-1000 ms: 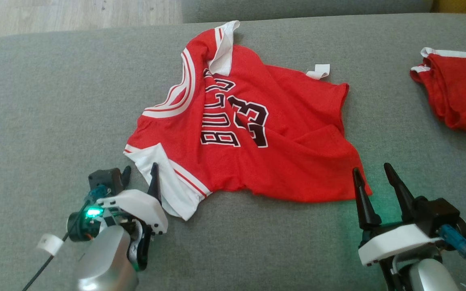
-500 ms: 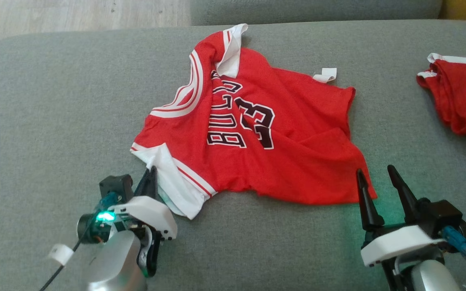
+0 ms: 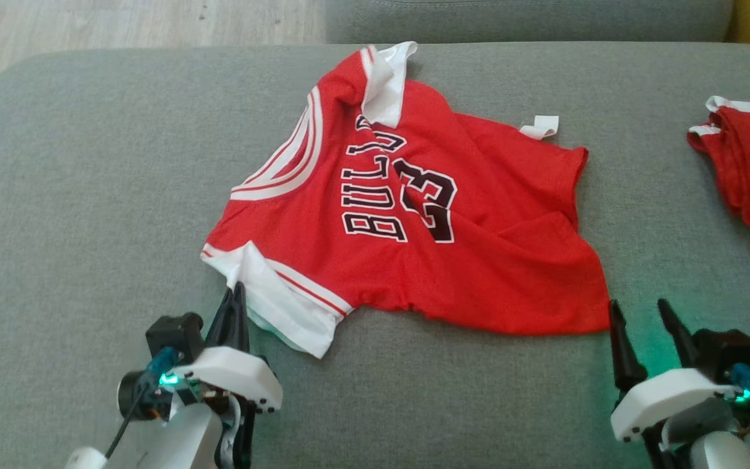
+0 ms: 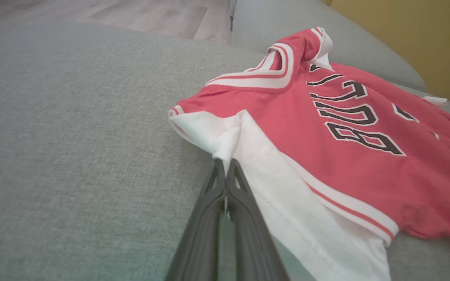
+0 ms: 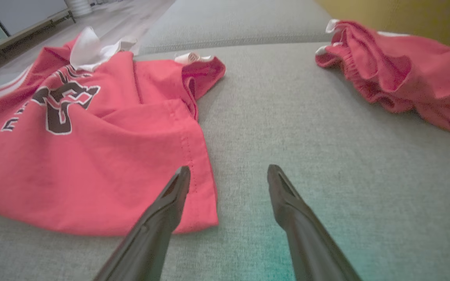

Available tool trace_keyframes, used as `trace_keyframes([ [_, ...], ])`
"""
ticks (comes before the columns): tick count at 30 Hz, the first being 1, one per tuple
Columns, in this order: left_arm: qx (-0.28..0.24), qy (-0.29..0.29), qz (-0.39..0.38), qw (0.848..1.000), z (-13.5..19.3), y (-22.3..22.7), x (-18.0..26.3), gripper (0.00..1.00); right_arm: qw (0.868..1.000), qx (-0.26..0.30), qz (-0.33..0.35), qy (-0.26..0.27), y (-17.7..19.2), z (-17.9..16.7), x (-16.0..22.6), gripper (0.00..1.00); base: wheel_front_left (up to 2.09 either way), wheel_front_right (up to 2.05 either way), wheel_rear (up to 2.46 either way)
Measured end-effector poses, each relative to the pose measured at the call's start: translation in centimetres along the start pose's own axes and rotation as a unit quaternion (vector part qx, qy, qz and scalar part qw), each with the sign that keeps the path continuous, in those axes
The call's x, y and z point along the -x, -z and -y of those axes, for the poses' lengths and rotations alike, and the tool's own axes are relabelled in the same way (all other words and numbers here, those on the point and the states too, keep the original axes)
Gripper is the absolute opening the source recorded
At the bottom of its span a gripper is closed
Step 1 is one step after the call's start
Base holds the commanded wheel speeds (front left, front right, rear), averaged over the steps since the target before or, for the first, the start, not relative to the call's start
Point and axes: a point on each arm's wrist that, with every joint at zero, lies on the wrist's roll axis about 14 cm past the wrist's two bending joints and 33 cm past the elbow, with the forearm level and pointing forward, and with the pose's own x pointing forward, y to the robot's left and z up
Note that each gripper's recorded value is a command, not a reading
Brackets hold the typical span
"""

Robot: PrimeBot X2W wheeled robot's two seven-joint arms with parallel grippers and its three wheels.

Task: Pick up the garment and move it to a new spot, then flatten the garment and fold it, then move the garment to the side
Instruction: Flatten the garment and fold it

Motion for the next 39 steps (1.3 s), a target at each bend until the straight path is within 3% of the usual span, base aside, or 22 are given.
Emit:
trace_keyframes([
  [9, 0.009, -0.007, 0.013, 1.000, -0.1, -1.1, 0.7, 0.00, 0.996, -0.013, -0.080, -0.026, 4.1, -1.8, -0.2, 1.00, 0.00, 0.00, 0.00],
  [10, 0.009, -0.006, 0.015, 1.000, -0.1, -1.2, 0.7, 0.00, 0.996, -0.012, -0.083, -0.029, 4.1, -2.0, -0.5, 0.87, 0.00, 0.00, 0.00],
  [11, 0.009, -0.006, 0.017, 1.000, -0.1, -1.4, 0.8, 0.00, 0.996, -0.013, -0.084, -0.033, 3.9, -2.3, -0.8, 0.48, 0.00, 0.00, 0.00],
  [12, 0.010, -0.008, 0.020, 1.000, -0.1, -1.5, 0.9, 0.00, 0.996, -0.017, -0.083, -0.037, 3.7, -2.6, -1.2, 0.48, 0.00, 0.00, 0.00],
  [13, 0.012, -0.008, 0.020, 1.000, -0.1, -1.5, 1.1, 0.00, 0.996, -0.022, -0.082, -0.042, 3.4, -2.9, -1.5, 0.36, 0.00, 0.00, 0.00],
  [14, 0.014, -0.008, 0.021, 1.000, -0.1, -1.4, 1.2, 0.00, 0.995, -0.025, -0.079, -0.045, 3.2, -3.2, -1.7, 0.00, 0.00, 0.00, 0.00],
  [21, 0.021, 0.008, 0.056, 0.998, 0.7, -3.8, 1.8, 0.00, 0.998, -0.045, -0.009, -0.045, -0.2, -3.2, -2.4, 0.00, 0.00, 0.00, 0.00],
  [25, 0.021, 0.026, 0.093, 0.995, 1.5, -6.6, 2.4, 0.00, 0.995, -0.047, 0.084, -0.040, -5.5, -2.7, -2.5, 0.00, 0.00, 0.00, 0.00],
  [31, 0.016, 0.038, 0.131, 0.990, 2.2, -9.6, 3.8, 0.00, 0.978, -0.040, 0.205, -0.018, -13.3, -0.9, -0.7, 0.00, 0.00, 0.00, 0.00],
  [35, 0.042, 0.036, 0.109, 0.993, 2.3, -7.7, 4.3, 0.00, 0.979, -0.028, 0.204, -0.013, -13.8, -0.6, -0.2, 0.00, 0.00, 0.00, 0.00],
  [39, 0.074, 0.025, 0.055, 0.995, 2.5, -3.6, 4.4, 0.00, 0.989, -0.032, 0.146, -0.006, -9.9, -0.1, 0.0, 0.00, 0.00, 0.00, 0.00],
])
